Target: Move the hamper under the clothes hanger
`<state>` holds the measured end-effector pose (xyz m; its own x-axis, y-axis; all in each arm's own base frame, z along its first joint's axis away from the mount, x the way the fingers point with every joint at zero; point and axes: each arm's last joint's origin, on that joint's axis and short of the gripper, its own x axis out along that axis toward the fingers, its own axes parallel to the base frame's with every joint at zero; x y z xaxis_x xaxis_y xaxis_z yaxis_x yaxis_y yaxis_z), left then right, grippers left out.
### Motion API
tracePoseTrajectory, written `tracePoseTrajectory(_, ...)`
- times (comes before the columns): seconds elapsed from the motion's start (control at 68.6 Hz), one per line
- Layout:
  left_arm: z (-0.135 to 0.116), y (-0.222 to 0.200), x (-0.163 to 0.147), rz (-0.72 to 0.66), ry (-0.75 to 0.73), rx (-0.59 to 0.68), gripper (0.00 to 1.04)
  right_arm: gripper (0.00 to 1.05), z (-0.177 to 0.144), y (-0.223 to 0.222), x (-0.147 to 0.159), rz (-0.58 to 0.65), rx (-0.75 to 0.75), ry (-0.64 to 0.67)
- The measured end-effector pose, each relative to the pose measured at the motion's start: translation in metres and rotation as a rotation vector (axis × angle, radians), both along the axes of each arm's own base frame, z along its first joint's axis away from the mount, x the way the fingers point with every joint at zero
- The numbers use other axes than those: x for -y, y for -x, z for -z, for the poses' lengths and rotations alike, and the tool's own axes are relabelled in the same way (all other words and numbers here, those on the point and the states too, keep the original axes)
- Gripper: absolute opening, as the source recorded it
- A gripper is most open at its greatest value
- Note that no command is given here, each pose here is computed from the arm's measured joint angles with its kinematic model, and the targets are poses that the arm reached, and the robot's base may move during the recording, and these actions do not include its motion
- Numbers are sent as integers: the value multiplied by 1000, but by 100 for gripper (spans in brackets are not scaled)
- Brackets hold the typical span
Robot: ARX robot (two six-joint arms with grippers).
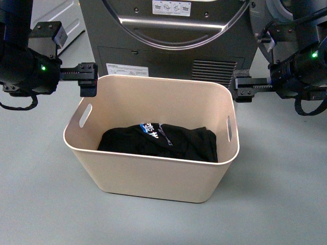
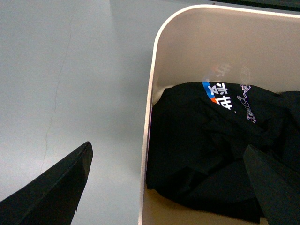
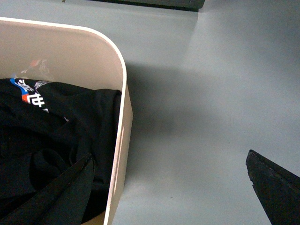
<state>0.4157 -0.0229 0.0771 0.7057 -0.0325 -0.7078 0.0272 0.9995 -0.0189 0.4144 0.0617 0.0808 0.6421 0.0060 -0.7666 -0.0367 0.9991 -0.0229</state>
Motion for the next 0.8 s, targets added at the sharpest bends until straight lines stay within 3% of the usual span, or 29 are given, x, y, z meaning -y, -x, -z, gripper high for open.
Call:
tracePoseTrajectory(0.408, 20, 0, -3, 31, 23, -16, 98, 97, 21, -12, -25, -32, -34, 29)
tracePoseTrajectory(0.802, 43, 0, -19, 22, 17, -48, 98, 97, 48, -20, -31, -6, -77, 61)
